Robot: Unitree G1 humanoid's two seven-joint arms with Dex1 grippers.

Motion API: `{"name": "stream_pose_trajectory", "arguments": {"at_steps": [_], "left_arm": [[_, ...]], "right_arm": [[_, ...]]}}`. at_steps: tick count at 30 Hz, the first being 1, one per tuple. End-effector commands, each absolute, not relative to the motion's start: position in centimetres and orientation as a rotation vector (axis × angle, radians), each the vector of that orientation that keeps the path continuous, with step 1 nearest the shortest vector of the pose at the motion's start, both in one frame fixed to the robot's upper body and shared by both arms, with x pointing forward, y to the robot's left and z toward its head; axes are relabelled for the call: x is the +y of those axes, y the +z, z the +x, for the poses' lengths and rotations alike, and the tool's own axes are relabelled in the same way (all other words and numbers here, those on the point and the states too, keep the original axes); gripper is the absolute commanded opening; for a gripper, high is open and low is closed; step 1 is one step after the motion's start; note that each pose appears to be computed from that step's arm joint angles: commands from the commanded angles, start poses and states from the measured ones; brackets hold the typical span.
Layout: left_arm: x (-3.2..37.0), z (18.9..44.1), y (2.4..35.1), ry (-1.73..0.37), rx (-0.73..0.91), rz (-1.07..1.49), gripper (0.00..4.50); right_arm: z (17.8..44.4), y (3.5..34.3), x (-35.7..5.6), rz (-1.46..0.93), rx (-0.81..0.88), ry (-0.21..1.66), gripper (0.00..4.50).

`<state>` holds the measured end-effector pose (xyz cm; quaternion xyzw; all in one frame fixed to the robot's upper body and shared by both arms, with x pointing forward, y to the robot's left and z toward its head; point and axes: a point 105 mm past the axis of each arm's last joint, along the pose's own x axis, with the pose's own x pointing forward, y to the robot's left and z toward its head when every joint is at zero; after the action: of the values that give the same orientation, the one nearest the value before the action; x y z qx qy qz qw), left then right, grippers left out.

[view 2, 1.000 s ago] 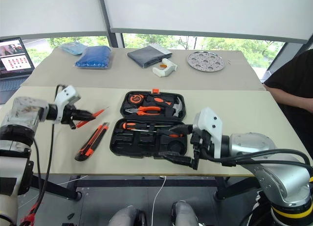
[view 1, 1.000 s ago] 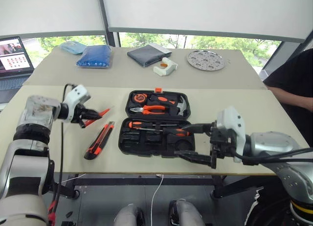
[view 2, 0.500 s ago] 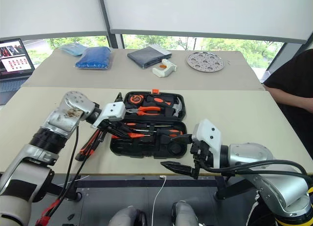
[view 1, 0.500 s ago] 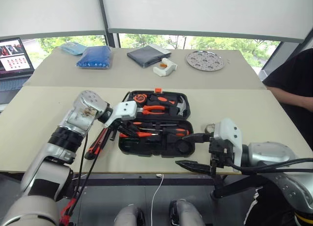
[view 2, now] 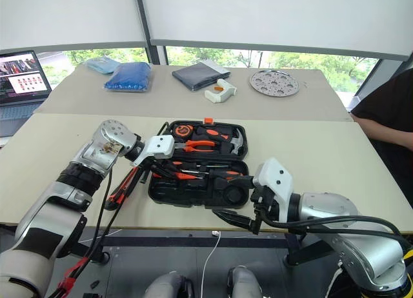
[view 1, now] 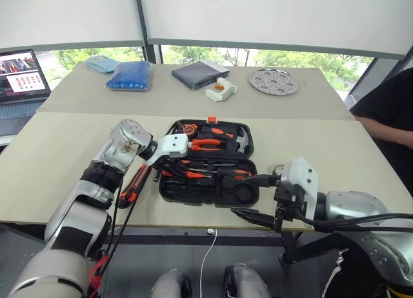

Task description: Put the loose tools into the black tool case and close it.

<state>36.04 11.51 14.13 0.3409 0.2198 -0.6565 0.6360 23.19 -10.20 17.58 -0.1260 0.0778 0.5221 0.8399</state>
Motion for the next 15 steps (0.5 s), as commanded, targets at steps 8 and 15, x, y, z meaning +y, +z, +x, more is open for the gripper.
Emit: {"name": "stream_pose_trajectory", "arguments": {"at_steps": [8,15], "left_arm": [[11.3,36.3,18.1,-1.487,0.322,0.657,4.45],[12.8,36.3,18.8,-1.457,0.209,0.477,4.45]], "right_arm": [[23.1,18.8,-9.9,-0.278,0.100,1.107,4.50],[23.2,18.9,-9.9,-0.269,0.097,1.102,4.50]]}}
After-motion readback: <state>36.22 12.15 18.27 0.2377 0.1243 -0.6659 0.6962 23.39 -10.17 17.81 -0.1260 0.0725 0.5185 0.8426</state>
